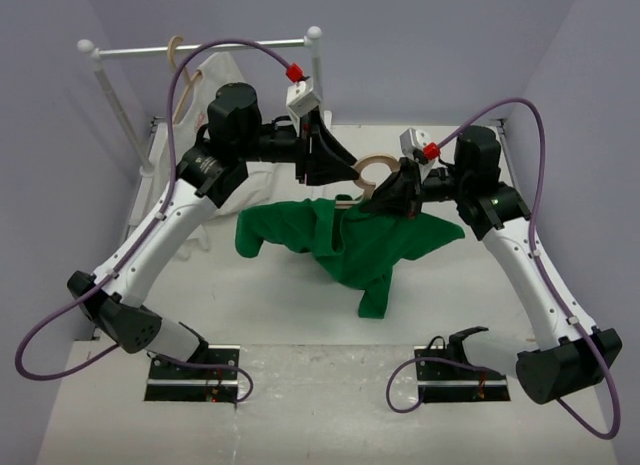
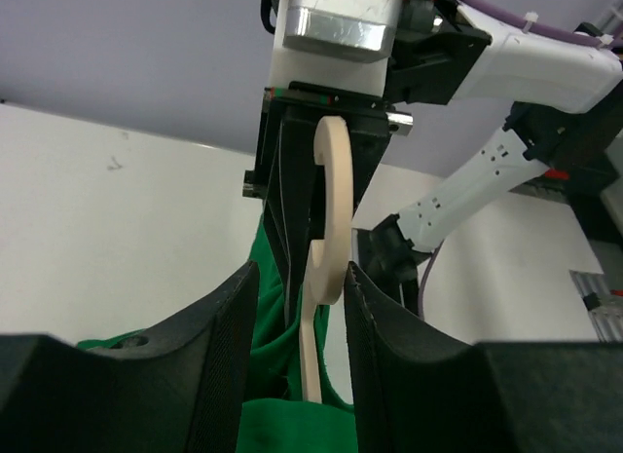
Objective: Place the t-shirt on the hanger
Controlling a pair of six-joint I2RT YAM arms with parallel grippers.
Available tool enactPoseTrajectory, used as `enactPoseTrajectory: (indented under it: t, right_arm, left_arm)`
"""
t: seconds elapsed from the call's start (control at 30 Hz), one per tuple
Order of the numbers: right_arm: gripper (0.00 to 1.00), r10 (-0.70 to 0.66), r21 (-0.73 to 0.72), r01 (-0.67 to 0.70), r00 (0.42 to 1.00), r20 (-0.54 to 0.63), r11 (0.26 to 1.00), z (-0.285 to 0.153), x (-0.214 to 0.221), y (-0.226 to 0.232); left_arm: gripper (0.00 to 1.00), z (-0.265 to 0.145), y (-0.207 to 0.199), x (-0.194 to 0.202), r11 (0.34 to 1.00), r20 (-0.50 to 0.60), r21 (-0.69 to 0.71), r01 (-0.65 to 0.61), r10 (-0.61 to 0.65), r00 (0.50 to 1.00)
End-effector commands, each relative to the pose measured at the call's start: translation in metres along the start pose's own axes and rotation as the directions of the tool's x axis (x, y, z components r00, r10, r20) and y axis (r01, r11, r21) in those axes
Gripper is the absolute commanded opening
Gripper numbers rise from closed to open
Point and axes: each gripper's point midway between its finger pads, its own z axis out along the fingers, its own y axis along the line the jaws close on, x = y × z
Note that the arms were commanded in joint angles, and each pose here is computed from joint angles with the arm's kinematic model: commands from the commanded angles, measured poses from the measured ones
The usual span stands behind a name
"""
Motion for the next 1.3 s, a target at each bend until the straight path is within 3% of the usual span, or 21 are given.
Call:
enactPoseTrajectory:
  t: [0.0,0.1,0.17,0.47,0.5,0.53,0.57,0.6,0.63,0.8,0.9,1.0,1.03,1.27]
  right_arm:
    - [0.0,-0.056,-0.067,0.057,0.998,0.017,0.996,-0.002,-0.015,0.014]
    - [0.0,-0.056,-0.056,0.057,0.998,0.014,0.997,-0.002,-0.016,0.013]
    - [0.0,-0.057,-0.05,0.058,0.998,0.012,0.997,-0.002,-0.016,0.012]
    - [0.0,-0.014,-0.063,0.013,1.0,-0.004,0.998,0.0,-0.008,0.008]
    - [0.04,-0.01,-0.067,0.009,1.0,-0.005,0.998,0.0,-0.006,0.008]
    - [0.3,-0.004,-0.054,0.004,1.0,-0.01,0.999,-0.001,-0.003,0.006]
    - [0.77,0.002,-0.024,-0.002,1.0,-0.02,1.0,-0.001,-0.001,0.001]
    - [0.95,0.008,0.002,-0.008,1.0,-0.029,1.0,-0.002,0.001,-0.003]
    - [0.99,0.025,0.034,-0.023,0.999,-0.037,0.999,-0.004,0.003,-0.006]
    - [0.99,0.115,0.292,-0.098,0.992,-0.043,0.951,-0.024,0.015,-0.035]
    - [0.99,0.126,0.594,-0.105,0.992,0.005,0.797,-0.063,0.014,-0.068]
    - [0.99,0.16,0.77,-0.167,0.983,0.086,0.616,-0.102,0.01,-0.087]
    - [0.99,0.156,0.787,-0.174,0.983,0.1,0.592,-0.108,0.008,-0.086]
    - [0.99,0.162,0.782,-0.165,0.983,0.083,0.602,-0.11,0.017,-0.078]
  left_arm:
    - [0.39,0.006,-0.023,-0.01,0.985,0.034,0.17,0.009,-0.015,0.999]
    - [0.1,0.011,-0.02,-0.012,0.982,0.044,0.188,0.01,-0.019,0.999]
    - [0.0,0.013,-0.016,-0.01,0.982,0.038,0.188,0.03,-0.038,0.999]
    - [0.0,0.013,-0.004,-0.018,0.995,0.106,0.095,0.009,-0.019,0.994]
    - [0.0,0.011,-0.005,-0.019,0.997,0.117,0.082,0.0,-0.009,0.993]
    - [0.0,0.009,-0.004,-0.022,0.998,0.13,0.056,-0.009,0.001,0.992]
    - [0.0,0.007,0.0,-0.026,1.0,0.147,0.015,-0.013,0.01,0.989]
    - [0.0,0.005,0.003,-0.026,1.0,0.146,-0.013,-0.002,0.004,0.989]
    - [0.0,0.002,0.003,-0.031,0.999,0.155,-0.041,-0.02,0.026,0.988]
    - [0.0,-0.016,0.008,-0.043,0.984,0.158,-0.175,-0.039,0.068,0.985]
    - [0.0,-0.032,0.008,-0.053,0.966,0.189,-0.253,-0.048,0.097,0.977]
    - [0.0,-0.044,0.001,-0.065,0.95,0.216,-0.304,-0.065,0.135,0.967]
    - [0.0,-0.048,0.0,-0.068,0.945,0.223,-0.319,-0.069,0.146,0.964]
    - [0.0,-0.065,-0.018,-0.088,0.926,0.262,-0.365,-0.093,0.198,0.944]
